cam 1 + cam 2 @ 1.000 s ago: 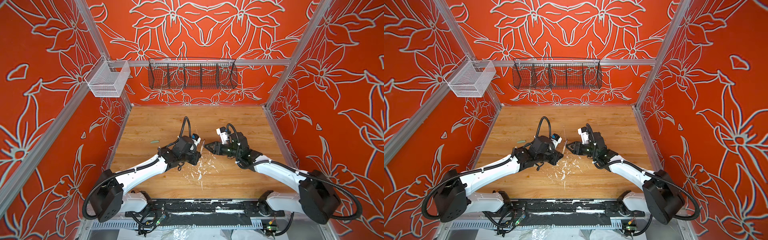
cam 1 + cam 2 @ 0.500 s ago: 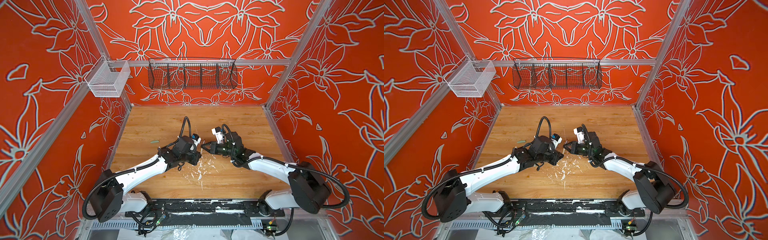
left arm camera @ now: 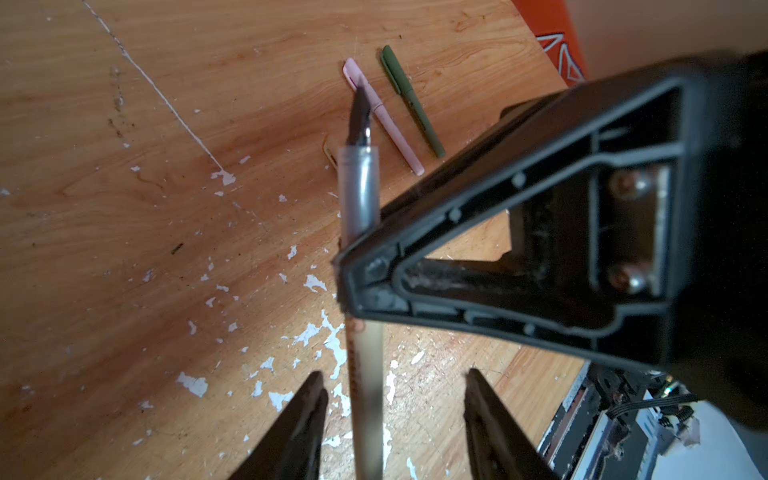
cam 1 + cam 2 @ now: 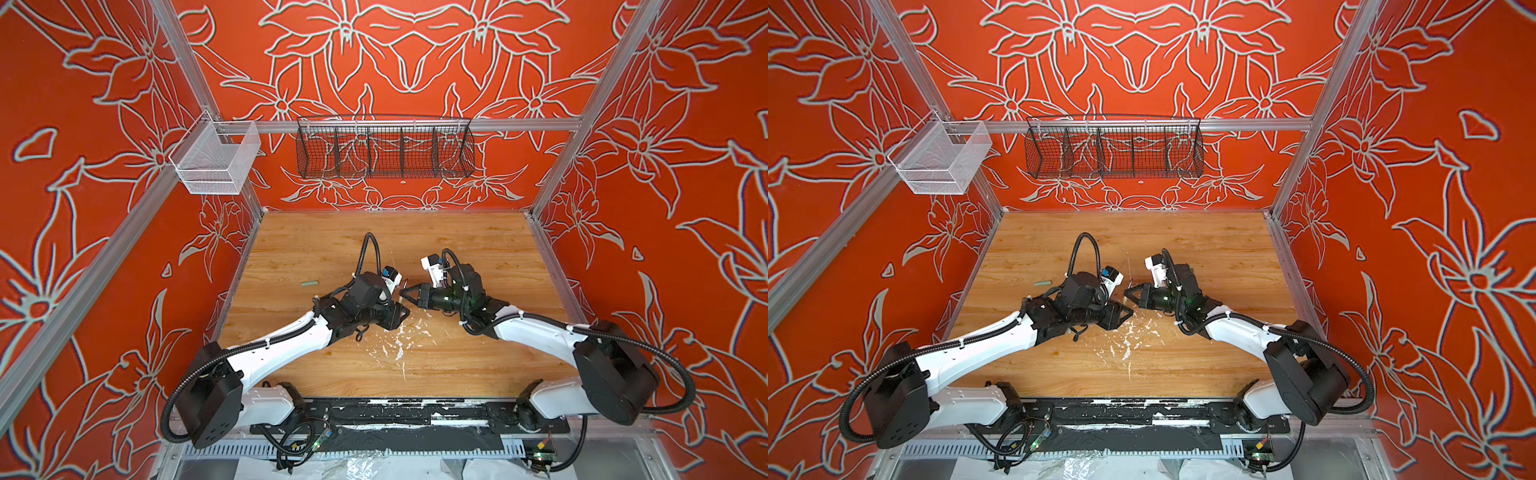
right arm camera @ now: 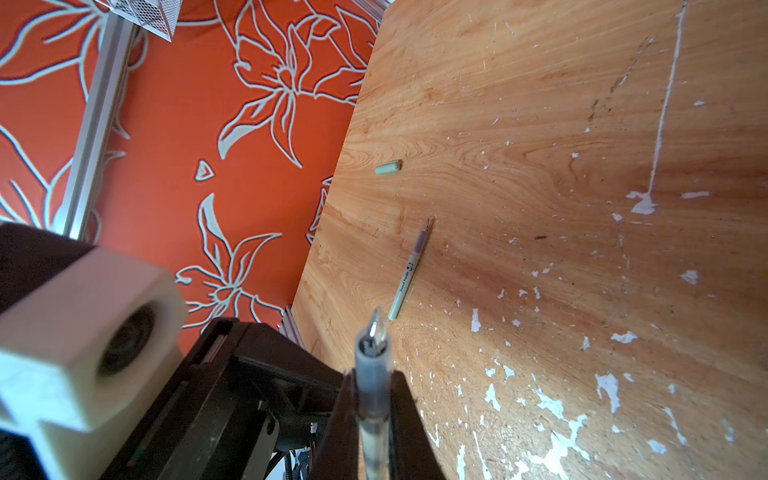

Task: Insert the pens into the pen caps

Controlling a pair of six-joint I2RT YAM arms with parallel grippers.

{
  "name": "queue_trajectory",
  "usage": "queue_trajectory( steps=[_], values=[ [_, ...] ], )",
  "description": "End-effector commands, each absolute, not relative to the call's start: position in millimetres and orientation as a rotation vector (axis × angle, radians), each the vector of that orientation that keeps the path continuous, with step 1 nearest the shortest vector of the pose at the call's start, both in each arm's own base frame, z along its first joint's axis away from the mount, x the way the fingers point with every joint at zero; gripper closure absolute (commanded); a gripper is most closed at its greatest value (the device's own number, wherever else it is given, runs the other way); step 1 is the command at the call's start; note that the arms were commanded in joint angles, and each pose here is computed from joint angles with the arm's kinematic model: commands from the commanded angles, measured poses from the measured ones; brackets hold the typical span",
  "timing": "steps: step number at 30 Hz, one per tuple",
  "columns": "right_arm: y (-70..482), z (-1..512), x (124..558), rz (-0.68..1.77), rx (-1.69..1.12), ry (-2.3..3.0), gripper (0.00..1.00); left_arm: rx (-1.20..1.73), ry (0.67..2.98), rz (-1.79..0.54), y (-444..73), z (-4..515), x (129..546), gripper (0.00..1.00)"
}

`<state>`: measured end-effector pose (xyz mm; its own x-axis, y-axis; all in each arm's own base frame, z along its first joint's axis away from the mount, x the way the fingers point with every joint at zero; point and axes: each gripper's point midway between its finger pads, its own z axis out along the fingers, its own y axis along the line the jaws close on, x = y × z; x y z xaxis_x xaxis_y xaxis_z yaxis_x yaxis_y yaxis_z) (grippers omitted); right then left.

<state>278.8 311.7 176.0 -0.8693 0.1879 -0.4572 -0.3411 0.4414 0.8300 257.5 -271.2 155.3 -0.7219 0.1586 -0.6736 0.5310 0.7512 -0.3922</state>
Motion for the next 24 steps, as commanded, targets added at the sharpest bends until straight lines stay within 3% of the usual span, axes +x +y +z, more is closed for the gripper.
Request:
queue_trajectory(
  steps=[1,12,18,24],
  values=[
    [319,197,276,1.483,-0.159,2.155,0.97,0.520,2.235,-0.840,-278,171,257,0.51],
    [321,205,270,1.503,-0.181,2.139,0.97,0.521,2.296,-0.835,-277,154,255,0.67],
    [322,208,269,1.510,-0.187,2.134,0.98,0.523,2.301,-0.831,-277,152,256,0.68],
    [324,204,268,1.515,-0.189,2.151,0.97,0.514,2.292,-0.827,-277,155,258,0.81]
  ],
)
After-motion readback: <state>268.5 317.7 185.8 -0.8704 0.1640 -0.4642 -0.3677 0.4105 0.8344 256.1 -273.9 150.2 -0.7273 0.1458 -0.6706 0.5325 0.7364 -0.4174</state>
